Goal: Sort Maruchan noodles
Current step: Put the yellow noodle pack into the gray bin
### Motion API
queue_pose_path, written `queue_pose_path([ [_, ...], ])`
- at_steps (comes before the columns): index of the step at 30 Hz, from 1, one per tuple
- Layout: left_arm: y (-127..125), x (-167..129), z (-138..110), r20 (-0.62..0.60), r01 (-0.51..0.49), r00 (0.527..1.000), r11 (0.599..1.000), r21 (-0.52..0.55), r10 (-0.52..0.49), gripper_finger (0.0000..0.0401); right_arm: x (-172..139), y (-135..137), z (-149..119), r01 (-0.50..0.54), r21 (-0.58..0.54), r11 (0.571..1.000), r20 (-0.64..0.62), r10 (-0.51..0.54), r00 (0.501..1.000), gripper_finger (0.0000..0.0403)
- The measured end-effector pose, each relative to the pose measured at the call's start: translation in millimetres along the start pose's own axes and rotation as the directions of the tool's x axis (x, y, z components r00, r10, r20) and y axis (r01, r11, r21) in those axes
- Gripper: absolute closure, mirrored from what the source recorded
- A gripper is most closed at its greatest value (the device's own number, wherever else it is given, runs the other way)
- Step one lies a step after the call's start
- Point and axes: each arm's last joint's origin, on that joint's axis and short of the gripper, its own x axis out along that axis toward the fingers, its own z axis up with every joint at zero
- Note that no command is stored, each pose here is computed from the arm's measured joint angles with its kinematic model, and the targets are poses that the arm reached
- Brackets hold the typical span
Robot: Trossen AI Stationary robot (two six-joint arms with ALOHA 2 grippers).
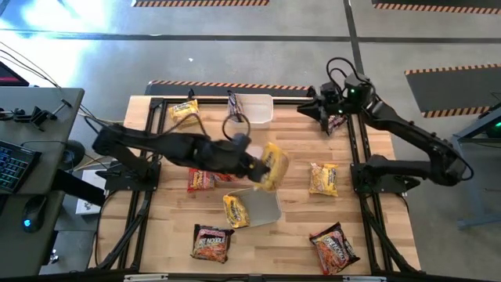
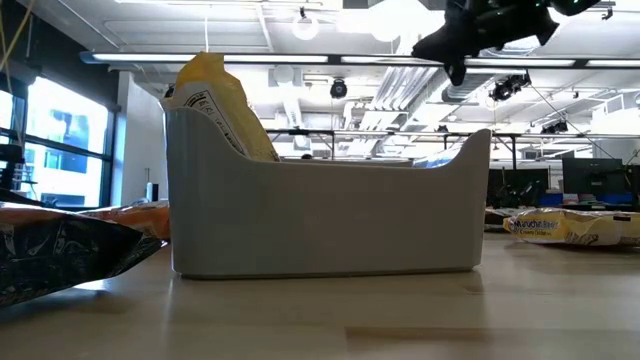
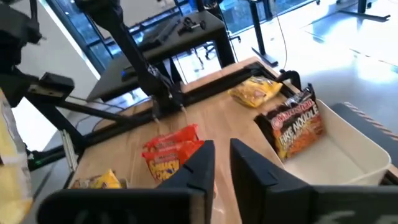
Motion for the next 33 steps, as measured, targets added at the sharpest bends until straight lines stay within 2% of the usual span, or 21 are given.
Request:
queue_pose_path([
  [6, -13, 17, -18, -0.076, -0.077, 0.995, 0.991, -0.112, 0.068, 0.0366, -11, 3, -4, 0.021, -0.023, 0.999, -0.038, -0.022, 0.999, 0.0392],
  [11, -21, 18, -34, -0.136, -0.160, 0.982, 0.963, -0.218, 0.132, 0.0366, -13, 4, -9, 0.022, -0.045, 0.999, -0.074, -0.025, 0.997, 0.0400],
  [15, -22, 18, -51, -0.171, -0.237, 0.967, 0.910, -0.341, 0.188, 0.0366, -13, 4, -12, 0.023, -0.048, 0.999, -0.099, -0.028, 0.995, 0.0401],
  [20, -15, 20, -74, -0.195, -0.343, 0.939, 0.804, -0.485, 0.283, 0.0366, -13, 4, -13, 0.021, -0.062, 0.998, -0.107, -0.027, 0.994, 0.0401],
  [22, -7, 20, -84, -0.188, -0.409, 0.912, 0.761, -0.503, 0.366, 0.0366, -13, 4, -12, 0.020, -0.066, 0.998, -0.106, -0.027, 0.994, 0.0401],
  [26, 0, 23, -98, -0.133, -0.443, 0.883, 0.706, -0.553, 0.450, 0.0366, -13, 4, -12, 0.019, -0.067, 0.998, -0.106, -0.026, 0.994, 0.0401],
  [33, 10, 37, -108, -0.091, -0.480, 0.853, 0.705, -0.523, 0.513, 0.0366, -13, 4, -13, 0.018, -0.074, 0.997, -0.112, -0.026, 0.993, 0.0401],
])
